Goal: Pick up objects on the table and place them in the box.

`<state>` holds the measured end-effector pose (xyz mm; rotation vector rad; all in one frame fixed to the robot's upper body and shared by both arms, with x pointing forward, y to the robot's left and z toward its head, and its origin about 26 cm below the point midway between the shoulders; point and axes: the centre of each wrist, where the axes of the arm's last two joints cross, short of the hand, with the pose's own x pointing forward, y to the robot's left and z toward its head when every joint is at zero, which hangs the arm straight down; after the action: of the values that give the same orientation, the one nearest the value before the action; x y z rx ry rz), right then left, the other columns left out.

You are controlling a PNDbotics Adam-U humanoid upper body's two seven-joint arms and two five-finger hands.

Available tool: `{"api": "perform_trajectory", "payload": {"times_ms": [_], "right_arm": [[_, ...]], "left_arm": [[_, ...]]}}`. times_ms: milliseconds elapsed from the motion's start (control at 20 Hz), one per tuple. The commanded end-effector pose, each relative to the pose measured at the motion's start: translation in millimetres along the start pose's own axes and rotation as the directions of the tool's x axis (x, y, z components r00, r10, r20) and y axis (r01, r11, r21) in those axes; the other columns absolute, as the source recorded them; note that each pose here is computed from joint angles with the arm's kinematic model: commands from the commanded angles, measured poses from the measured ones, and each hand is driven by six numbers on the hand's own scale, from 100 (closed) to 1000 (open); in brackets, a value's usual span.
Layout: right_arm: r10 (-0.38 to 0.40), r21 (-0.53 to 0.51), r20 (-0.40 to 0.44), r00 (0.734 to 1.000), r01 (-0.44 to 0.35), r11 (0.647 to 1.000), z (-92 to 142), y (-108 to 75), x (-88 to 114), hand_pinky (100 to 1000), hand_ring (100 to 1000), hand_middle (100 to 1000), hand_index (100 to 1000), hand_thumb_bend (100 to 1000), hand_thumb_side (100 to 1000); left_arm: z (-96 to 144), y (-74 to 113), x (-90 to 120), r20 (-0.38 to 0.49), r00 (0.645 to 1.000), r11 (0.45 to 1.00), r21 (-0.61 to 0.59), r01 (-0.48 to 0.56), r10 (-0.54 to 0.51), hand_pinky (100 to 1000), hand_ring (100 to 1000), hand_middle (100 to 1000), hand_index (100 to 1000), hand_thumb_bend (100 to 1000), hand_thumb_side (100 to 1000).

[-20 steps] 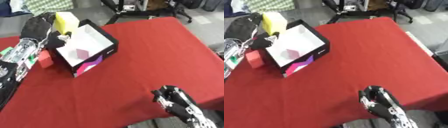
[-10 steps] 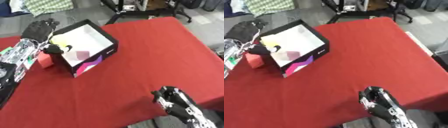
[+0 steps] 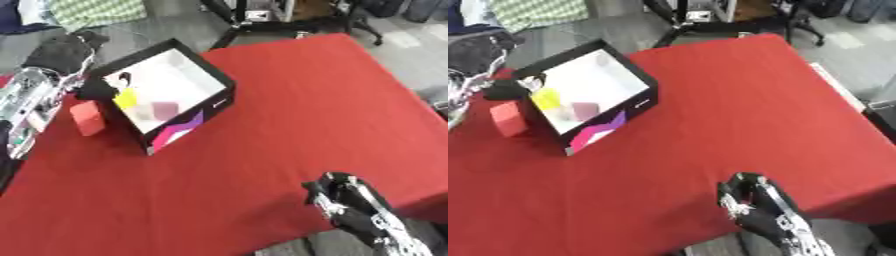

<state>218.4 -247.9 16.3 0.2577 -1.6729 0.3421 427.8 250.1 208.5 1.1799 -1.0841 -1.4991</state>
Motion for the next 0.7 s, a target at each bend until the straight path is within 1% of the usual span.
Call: {"api": "perform_trajectory", "payload": {"times_ms": [50,150,250,350,700], "right_arm": [[0.018,-0.007,0.007,1.000,-0.018,1.000,-0.1,-3.9,3.4,853,468,233,460,100,200],[0.019,-0.007,0.004,1.000,-0.019,1.000,0.5,-4.0,3.1,853,468,233,460,100,199],[0.022,-0.007,0.001,1.000,-0.021,1.000,1.2,-4.0,2.6,853,468,233,461,100,199],[0.023,-0.009,0.001,1.000,-0.023,1.000,1.9,-4.2,2.4,853,468,233,461,100,200],[0.027,-0.011,-0.005,1.000,-0.027,1.000,3.9,-3.9,1.1,854,468,233,461,100,199]], "left_arm": [[10.9,10.9,-40.5,-0.106,0.994,0.998,-0.059,-0.017,0.010,840,827,874,1000,264,841],[11.6,1.3,-56.3,-0.171,0.985,0.995,-0.093,-0.045,0.029,834,819,870,1000,223,858],[11.9,-10.3,-69.0,-0.224,0.973,0.991,-0.112,-0.076,0.049,832,815,870,1000,204,841],[12.5,-20.2,-77.1,-0.262,0.963,0.989,-0.113,-0.091,0.059,831,814,874,1000,193,839],[13.3,-47.8,-88.1,-0.319,0.945,0.982,-0.140,-0.125,0.075,831,815,880,1000,171,862]]}}
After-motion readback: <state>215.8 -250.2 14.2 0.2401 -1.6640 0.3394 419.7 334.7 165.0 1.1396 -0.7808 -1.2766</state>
